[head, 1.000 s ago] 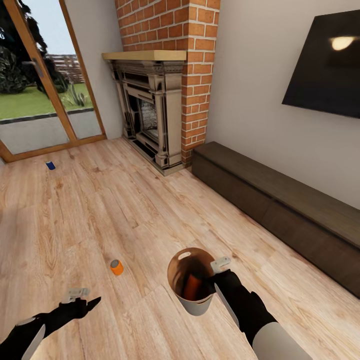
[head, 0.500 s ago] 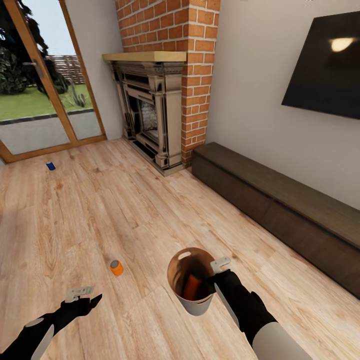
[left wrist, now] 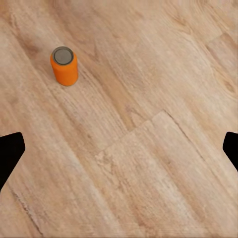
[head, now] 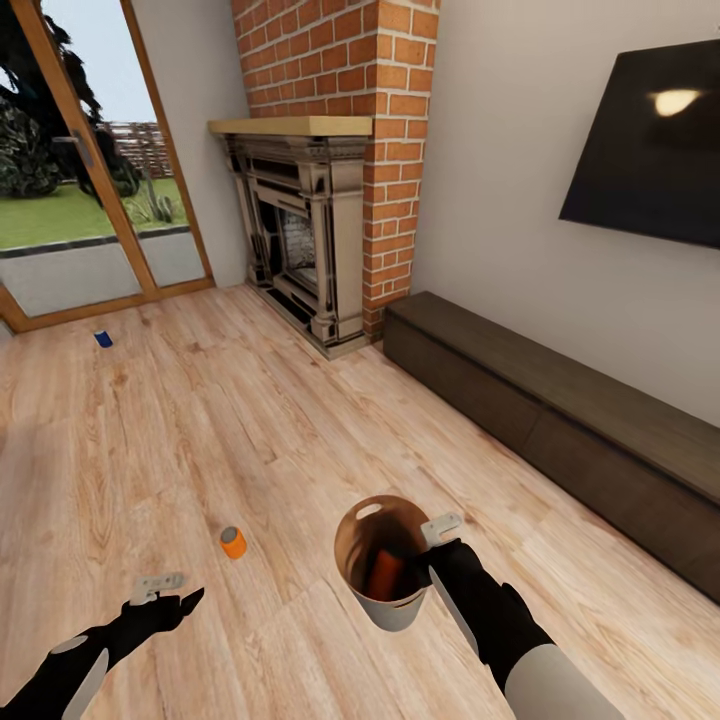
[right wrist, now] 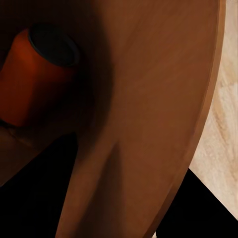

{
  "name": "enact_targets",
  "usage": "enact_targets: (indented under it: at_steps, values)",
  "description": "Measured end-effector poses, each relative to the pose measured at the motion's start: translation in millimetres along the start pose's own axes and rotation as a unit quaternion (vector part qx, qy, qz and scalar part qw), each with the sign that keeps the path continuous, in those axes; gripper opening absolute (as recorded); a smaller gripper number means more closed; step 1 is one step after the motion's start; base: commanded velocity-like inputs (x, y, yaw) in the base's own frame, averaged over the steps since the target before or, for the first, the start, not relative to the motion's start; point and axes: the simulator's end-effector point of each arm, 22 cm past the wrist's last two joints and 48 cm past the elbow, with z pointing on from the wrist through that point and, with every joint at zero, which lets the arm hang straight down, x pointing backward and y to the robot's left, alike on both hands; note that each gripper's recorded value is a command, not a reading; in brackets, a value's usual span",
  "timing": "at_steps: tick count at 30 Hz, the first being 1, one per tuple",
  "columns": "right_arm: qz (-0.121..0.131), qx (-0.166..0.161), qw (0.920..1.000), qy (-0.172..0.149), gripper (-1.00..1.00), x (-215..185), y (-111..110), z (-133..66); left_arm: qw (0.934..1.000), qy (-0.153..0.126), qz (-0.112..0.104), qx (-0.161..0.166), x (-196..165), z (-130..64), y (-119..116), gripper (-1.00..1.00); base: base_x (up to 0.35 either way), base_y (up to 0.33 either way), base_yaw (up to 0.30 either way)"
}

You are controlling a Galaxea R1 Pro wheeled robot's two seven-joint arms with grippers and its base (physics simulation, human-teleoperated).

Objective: Put the three can of soda from the living room inside the tash can in the kitchen.

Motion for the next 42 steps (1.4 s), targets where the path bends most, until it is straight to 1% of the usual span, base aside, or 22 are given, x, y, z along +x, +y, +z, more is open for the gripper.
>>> enact_targets:
  at_steps: [19,25,37,42]
  values:
    - [0.001,0.003,0.9999,-0.014,-1.0,-11.5,-2.8,-11.9,0.9999,-0.015,0.002,0.002,-15.0,-5.7,-2.4,1.0,0.01,0.0,0.0]
    - [0.001,0.004,0.9999,-0.016,-1.0,-12.5,-3.2,-12.8,0.9999,-0.016,0.002,0.002,-15.7,-6.0,-2.7,1.0,0.263,-0.029,0.0]
    - [0.0,0.004,0.9999,-0.016,-1.0,-12.8,-3.6,-13.1,0.9999,-0.016,0.001,0.001,-15.5,-6.3,-2.3,1.0,0.337,-0.02,0.0]
    - [0.0,0.005,0.9999,-0.016,-1.0,-12.5,-3.6,-12.9,0.9998,-0.018,-0.001,-0.001,-16.3,-6.8,0.0,1.0,0.132,0.0,0.0]
